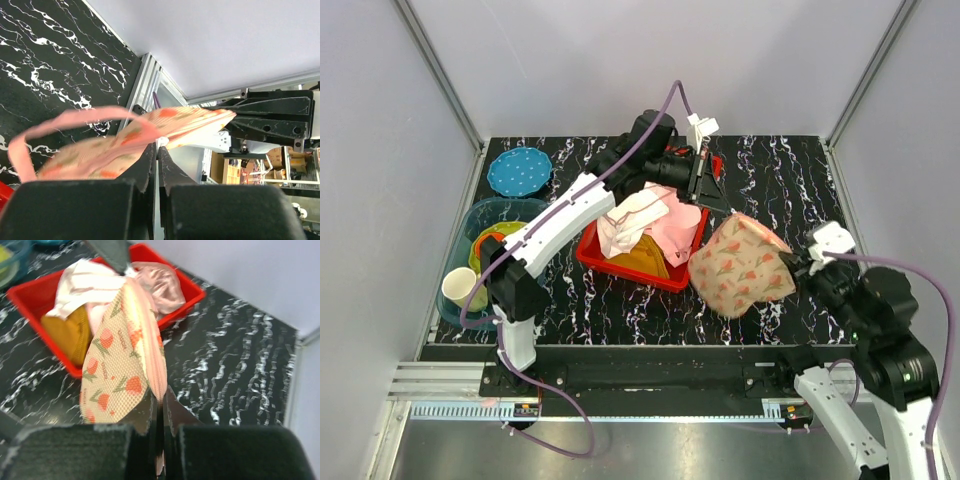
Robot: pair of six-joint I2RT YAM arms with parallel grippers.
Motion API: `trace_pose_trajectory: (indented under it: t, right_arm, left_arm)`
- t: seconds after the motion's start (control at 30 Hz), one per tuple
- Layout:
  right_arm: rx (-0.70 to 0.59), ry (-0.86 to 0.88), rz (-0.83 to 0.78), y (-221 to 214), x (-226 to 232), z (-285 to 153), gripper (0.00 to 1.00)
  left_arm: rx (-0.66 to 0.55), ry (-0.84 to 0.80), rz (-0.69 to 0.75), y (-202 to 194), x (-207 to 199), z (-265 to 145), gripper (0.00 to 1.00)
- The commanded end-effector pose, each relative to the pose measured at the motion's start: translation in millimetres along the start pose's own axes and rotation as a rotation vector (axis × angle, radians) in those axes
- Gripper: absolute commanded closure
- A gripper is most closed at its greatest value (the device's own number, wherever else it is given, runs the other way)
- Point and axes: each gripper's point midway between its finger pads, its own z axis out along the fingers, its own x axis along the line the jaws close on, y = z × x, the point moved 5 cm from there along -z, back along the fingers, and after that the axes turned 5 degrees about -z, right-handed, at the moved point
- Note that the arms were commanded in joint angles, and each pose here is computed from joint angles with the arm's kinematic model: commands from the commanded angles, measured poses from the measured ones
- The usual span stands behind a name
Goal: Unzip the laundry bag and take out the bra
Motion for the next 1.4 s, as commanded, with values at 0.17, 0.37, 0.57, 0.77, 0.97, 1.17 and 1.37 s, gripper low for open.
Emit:
trace_pose_trajectory:
  t: [0.17, 0.37, 0.57, 0.77, 0.97, 1.17, 1.37]
  right_arm:
    - [-0.338, -0.649, 0.112, -4, -48, -82, 1.0]
    - [-0.271, -0.805, 0.207, -24, -58, -96, 1.0]
    - [-0.244, -0.714, 0.228, -18, -52, -80, 1.0]
    - [-0.223, -0.527, 0.158, -19, -36, -54, 1.0]
    - [-0.221, -0.354, 0.057, -15, -19, -42, 1.0]
    - [-0.231, -0.272, 0.003, -6, -12, -40, 1.0]
    - [-0.223, -0.064, 0.024, 8, 6, -21, 1.0]
  left_arm:
    - [-0.119, -0.032, -0.018, 37, 24, -19, 1.0]
    - [-0.091, -0.042, -0.073, 31, 52, 10, 1.0]
    - [-0.034, -0.083, -0.079, 28, 50, 50, 1.0]
    - [-0.039, -0.067, -0.059, 25, 42, 44, 1.0]
    - [-0.087, -0.056, 0.002, 34, 23, 16, 1.0]
    - [-0.05, -0.18, 0.119, 30, -3, 1, 0.7]
    - [0.085, -0.372, 0.451, -7, -4, -19, 0.11]
